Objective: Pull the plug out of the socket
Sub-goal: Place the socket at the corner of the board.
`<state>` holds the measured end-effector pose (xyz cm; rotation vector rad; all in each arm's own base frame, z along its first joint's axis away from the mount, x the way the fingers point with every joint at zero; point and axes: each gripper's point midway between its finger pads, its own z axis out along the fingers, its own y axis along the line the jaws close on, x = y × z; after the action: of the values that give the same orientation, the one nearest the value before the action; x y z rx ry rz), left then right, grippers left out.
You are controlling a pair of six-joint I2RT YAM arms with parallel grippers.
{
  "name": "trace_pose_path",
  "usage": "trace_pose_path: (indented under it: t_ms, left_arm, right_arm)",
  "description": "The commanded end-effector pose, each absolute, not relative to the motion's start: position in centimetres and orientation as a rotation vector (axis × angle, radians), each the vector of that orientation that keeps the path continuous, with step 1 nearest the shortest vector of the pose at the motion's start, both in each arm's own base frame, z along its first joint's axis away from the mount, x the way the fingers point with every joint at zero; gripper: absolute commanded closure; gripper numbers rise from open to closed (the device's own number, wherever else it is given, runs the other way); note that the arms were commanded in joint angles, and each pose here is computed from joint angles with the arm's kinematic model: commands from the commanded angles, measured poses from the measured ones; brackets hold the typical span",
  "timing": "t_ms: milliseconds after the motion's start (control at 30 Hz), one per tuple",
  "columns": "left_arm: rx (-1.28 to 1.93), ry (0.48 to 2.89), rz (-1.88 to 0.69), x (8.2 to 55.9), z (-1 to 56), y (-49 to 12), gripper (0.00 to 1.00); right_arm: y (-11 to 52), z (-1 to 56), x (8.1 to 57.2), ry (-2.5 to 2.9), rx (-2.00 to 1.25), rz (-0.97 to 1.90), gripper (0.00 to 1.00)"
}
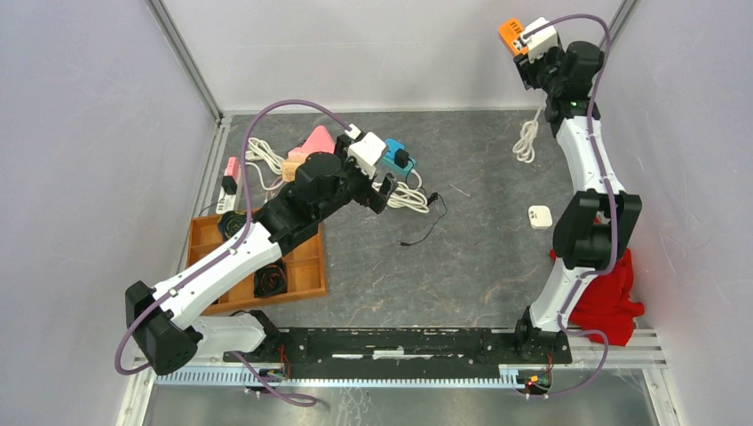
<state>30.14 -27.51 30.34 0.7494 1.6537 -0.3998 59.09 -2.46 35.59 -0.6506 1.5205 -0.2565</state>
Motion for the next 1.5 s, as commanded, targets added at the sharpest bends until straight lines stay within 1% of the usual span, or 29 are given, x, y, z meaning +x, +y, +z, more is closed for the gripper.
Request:
trace_pose_path:
  t_ms: [0, 67, 167, 400, 600, 867, 933, 1000, 1133, 1167, 1233, 1367, 1400, 1467]
  left_arm:
    - [0.704, 1.616, -0.400, 30.7, 31.6, -27.4, 0.00]
    - [0.706, 1.617, -0.402, 30.7, 31.5, -27.4, 0.00]
    - [0.707, 1.622, -0.400, 30.8, 31.3, -27.4, 0.00]
    - [0.715, 1.620, -0.418, 30.6, 31.4, -27.6, 0.00]
    - [0.714, 1.621, -0.413, 30.7, 31.3, -27.5, 0.00]
    - [0.716, 1.624, -0.408, 30.7, 31.2, -27.5, 0.00]
    - [0.717, 1.625, -0.408, 30.7, 31.1, -27.5, 0.00]
    - [0.717, 1.626, -0.410, 30.7, 31.1, -27.6, 0.00]
    - [0.716, 1.626, -0.409, 30.7, 31.1, -27.5, 0.00]
    - [0.716, 1.624, -0.410, 30.7, 31.1, -27.5, 0.00]
    - [0.716, 1.624, -0.410, 30.7, 31.1, -27.5, 0.00]
    - [0.714, 1.626, -0.406, 30.7, 31.0, -27.5, 0.00]
    - [0.711, 1.624, -0.404, 30.8, 31.1, -27.4, 0.00]
    - [0.709, 1.621, -0.405, 30.7, 31.2, -27.4, 0.00]
  right_arm:
    - [-7.5, 35.7, 61.0, 1.476, -0.488, -0.520, 1.00]
    - [-9.2, 32.1, 60.9, 1.531, -0.483, -0.552, 1.00]
    - [-10.6, 28.7, 60.5, 1.592, -0.492, -0.493, 1.00]
    - [-10.8, 20.1, 59.3, 1.783, -0.641, -0.347, 1.00]
    - [-11.0, 15.5, 58.5, 1.881, -0.653, -0.250, 1.00]
    - [-10.9, 11.5, 57.6, 1.990, -0.631, -0.158, 0.90]
    - [-11.2, 10.7, 57.3, 2.012, -0.623, -0.149, 0.86]
    - [-11.3, 10.2, 57.0, 2.030, -0.615, -0.136, 0.78]
    - [-11.2, 9.3, 56.3, 2.060, -0.599, -0.074, 0.52]
    - [-11.2, 9.2, 56.1, 2.064, -0.593, -0.057, 0.47]
    - [-11.3, 9.2, 55.7, 2.075, -0.576, -0.036, 0.33]
    - [-11.2, 10.8, 55.1, 2.053, -0.558, -0.016, 0.11]
    - [-11.1, 11.6, 55.0, 2.041, -0.553, -0.017, 0.07]
    - [-10.8, 13.7, 54.8, 2.000, -0.549, -0.010, 0.02]
